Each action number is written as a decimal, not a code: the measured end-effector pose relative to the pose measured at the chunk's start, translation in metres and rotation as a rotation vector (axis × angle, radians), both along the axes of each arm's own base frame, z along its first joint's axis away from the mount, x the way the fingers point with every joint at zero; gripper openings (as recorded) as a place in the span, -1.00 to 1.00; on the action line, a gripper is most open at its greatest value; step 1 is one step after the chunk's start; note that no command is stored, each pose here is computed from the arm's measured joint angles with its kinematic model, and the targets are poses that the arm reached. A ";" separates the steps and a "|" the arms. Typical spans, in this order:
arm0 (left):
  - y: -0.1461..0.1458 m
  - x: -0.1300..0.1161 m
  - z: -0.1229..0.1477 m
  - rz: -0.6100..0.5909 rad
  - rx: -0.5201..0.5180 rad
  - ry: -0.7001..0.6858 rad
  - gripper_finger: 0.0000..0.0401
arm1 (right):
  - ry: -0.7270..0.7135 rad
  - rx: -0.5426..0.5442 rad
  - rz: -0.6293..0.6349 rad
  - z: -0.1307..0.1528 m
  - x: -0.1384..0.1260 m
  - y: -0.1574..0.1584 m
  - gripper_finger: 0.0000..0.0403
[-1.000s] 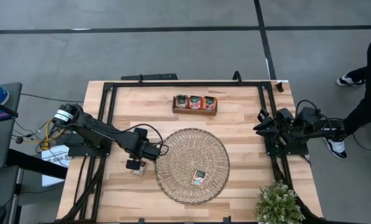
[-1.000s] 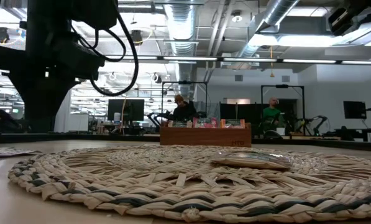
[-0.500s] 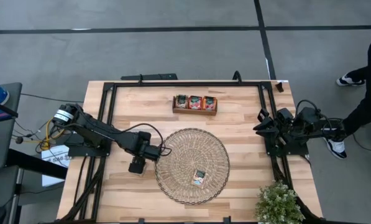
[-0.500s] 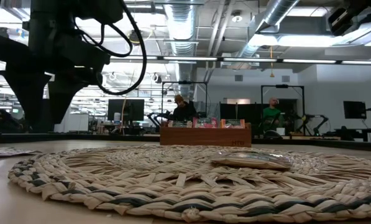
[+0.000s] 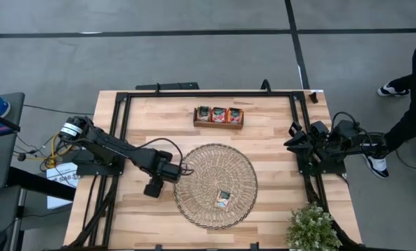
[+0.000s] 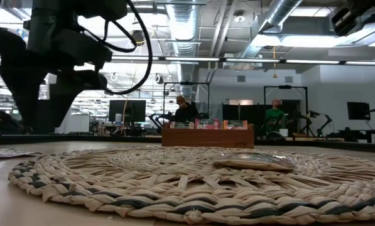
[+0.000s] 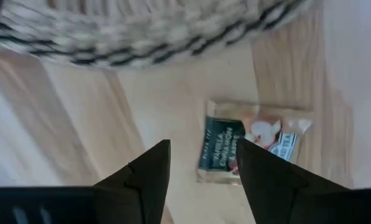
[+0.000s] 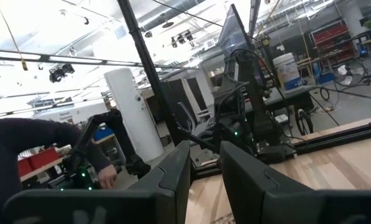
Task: Pick & Place Tea
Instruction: Put the brown tea bag into the left section of the wooden organizer
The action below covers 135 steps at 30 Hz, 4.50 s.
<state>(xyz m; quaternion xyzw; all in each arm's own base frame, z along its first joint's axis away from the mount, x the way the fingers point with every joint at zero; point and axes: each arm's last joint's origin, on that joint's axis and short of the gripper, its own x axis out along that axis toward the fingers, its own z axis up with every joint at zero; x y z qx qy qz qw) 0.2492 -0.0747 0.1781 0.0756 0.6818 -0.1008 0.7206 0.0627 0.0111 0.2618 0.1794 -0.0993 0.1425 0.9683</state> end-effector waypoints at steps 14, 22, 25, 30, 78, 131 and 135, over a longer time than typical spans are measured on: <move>0.000 -0.010 -0.020 0.023 0.012 0.004 -0.12 | -0.001 0.008 -0.025 0.000 0.000 -0.001 -0.60; -0.001 -0.010 -0.020 -0.012 -0.016 0.011 -0.12 | 0.002 0.023 -0.022 0.000 0.000 -0.001 -0.60; -0.003 -0.011 -0.022 -0.027 -0.018 0.017 -0.12 | 0.002 0.023 -0.022 0.000 0.000 -0.001 -0.60; -0.001 -0.016 -0.038 -0.028 -0.004 0.075 -0.12 | 0.003 0.023 -0.022 0.000 0.000 -0.001 -0.60; -0.001 0.003 0.024 0.062 0.233 0.163 -1.00 | 0.006 0.022 -0.021 0.000 0.000 -0.001 -0.60; 0.210 0.164 0.065 0.078 0.649 -0.071 -1.00 | 0.009 0.022 -0.022 0.000 0.000 -0.001 -0.60; 0.210 0.165 0.065 0.081 0.641 -0.082 -1.00 | 0.009 0.022 -0.022 0.000 0.000 -0.001 -0.60</move>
